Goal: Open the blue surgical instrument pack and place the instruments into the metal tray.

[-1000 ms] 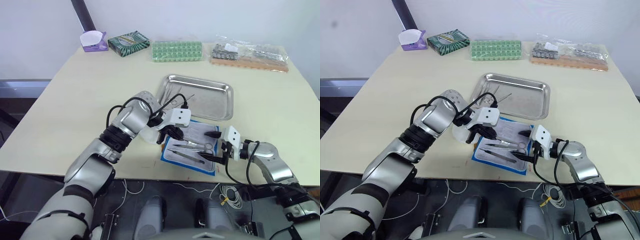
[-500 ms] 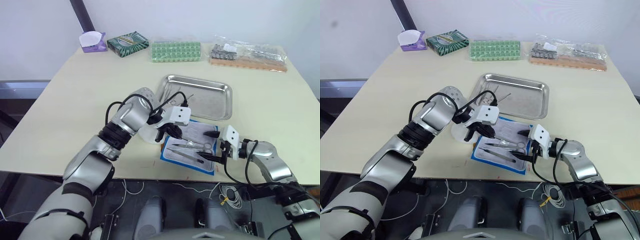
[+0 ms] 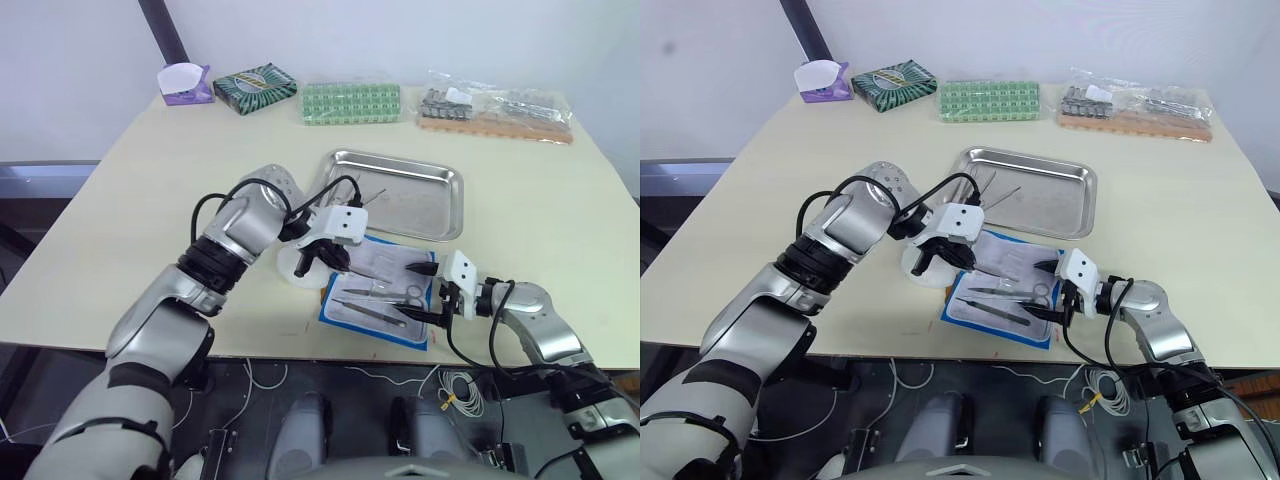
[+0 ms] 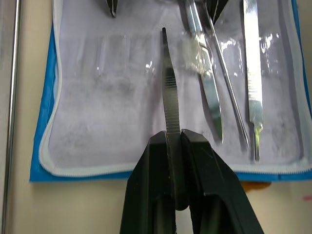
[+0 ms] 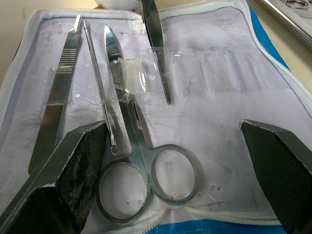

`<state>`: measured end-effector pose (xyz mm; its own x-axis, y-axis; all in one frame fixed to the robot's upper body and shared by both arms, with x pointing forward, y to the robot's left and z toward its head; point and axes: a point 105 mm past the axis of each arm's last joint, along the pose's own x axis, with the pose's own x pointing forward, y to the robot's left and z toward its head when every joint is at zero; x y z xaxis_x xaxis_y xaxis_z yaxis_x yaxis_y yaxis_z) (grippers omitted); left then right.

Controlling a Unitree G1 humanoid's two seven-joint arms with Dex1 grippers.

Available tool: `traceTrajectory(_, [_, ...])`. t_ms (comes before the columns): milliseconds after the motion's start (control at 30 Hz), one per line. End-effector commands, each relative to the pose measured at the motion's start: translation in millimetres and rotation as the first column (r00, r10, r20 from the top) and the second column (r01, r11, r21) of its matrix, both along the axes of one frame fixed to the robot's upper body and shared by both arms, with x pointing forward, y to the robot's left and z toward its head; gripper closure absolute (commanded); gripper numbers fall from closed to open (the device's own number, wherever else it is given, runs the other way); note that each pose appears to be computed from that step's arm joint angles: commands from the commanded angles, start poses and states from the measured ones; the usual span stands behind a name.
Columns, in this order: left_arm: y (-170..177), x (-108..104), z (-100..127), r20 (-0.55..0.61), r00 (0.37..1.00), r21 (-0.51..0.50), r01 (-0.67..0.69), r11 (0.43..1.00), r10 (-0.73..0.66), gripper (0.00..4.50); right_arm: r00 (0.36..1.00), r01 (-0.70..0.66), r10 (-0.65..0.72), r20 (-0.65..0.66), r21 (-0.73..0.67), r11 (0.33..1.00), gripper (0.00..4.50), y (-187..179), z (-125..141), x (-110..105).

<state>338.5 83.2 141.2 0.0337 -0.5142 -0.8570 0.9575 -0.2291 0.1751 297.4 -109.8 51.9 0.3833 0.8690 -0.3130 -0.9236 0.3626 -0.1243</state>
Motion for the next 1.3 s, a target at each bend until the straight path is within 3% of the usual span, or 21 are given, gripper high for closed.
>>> traceTrajectory(33, [-2.4, -3.3, 24.1, 0.052, 0.996, -0.010, 0.071, 0.997, -0.071, 4.46, 0.962, 0.018, -0.078, -0.261, -0.227, 0.974, 0.00, -20.6, -79.0, -28.6])
traceTrajectory(367, [24.4, 0.0, 41.2, 0.062, 0.998, -0.028, 0.004, 1.000, -0.002, 4.46, 0.962, 0.014, -0.074, -0.263, -0.223, 0.975, 0.00, -19.4, -79.3, -28.3])
traceTrajectory(500, [34.5, -1.5, 48.7, 0.046, 0.996, -0.098, -0.076, 0.992, 0.081, 4.46, 0.962, 0.013, -0.073, -0.263, -0.222, 0.975, 0.00, -19.8, -79.0, -28.9])
traceTrajectory(633, [31.1, 4.2, 58.2, 0.038, 0.974, -0.241, -0.209, 0.948, 0.224, 4.46, 0.962, 0.015, -0.074, -0.263, -0.219, 0.976, 0.00, -20.9, -78.4, -28.6])
traceTrajectory(900, [13.9, 25.0, 61.7, -0.034, 0.868, -0.433, -0.459, 0.775, 0.496, 4.46, 0.964, 0.006, -0.063, -0.259, -0.215, 0.977, 0.00, -21.6, -74.7, -25.9])
traceTrajectory(933, [10.0, 30.0, 61.2, -0.055, 0.839, -0.457, -0.504, 0.733, 0.542, 4.46, 0.965, 0.006, -0.062, -0.256, -0.213, 0.977, 0.00, -21.5, -73.5, -25.0])
traceTrajectory(1200, [-25.4, 57.5, 46.2, -0.191, 0.642, -0.522, -0.708, 0.477, 0.743, 4.46, 0.969, -0.004, -0.038, -0.243, -0.172, 0.985, 0.00, -16.4, -67.4, -23.8])
traceTrajectory(1300, [-37.0, 70.0, 37.3, -0.200, 0.580, -0.516, -0.747, 0.419, 0.789, 4.46, 0.971, -0.005, -0.035, -0.237, -0.164, 0.986, 0.00, -15.7, -66.0, -23.2])
